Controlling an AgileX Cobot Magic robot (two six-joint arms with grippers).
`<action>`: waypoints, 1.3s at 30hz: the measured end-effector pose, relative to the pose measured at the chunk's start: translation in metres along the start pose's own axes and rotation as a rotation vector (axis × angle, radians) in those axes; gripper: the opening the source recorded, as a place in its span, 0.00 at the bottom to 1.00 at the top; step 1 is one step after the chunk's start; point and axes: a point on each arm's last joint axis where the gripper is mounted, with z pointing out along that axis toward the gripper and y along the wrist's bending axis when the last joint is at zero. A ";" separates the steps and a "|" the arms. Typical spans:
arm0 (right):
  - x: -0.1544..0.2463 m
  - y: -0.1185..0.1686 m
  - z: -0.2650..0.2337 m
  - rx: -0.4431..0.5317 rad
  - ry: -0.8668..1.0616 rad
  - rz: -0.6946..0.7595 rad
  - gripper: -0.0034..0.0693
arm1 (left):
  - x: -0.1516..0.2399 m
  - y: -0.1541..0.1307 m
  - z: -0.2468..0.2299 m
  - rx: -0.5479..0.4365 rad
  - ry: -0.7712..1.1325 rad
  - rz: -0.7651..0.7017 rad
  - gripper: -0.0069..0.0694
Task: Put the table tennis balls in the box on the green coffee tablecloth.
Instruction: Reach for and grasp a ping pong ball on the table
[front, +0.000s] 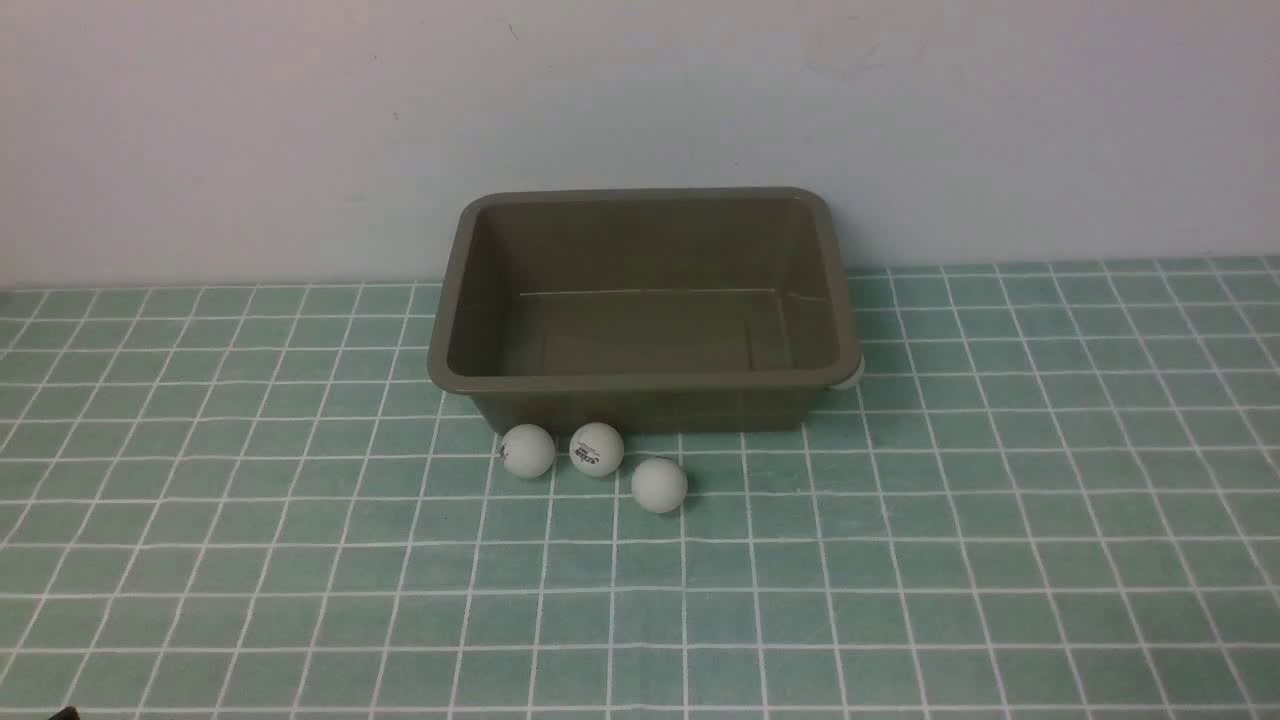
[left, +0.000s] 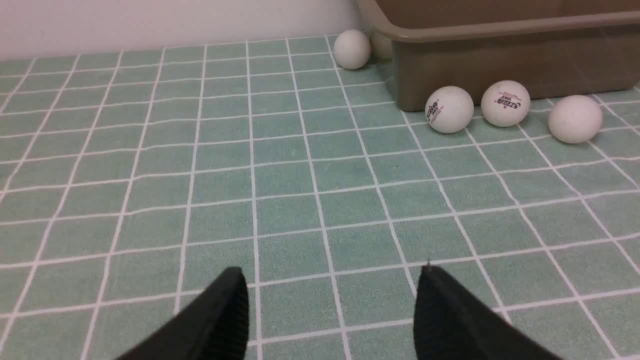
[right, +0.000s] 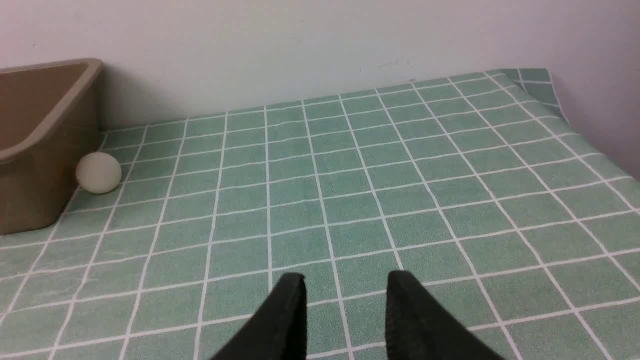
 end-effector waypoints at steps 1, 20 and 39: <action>0.000 0.000 0.000 0.000 0.000 0.000 0.34 | 0.000 0.000 0.000 0.000 0.000 0.000 0.62; 0.000 0.000 0.000 0.000 0.000 0.000 0.34 | -0.007 -0.002 0.000 0.022 -0.073 -0.133 0.62; 0.000 0.000 0.000 0.000 0.000 0.000 0.34 | -0.023 0.001 -0.003 0.054 -0.260 -0.464 0.62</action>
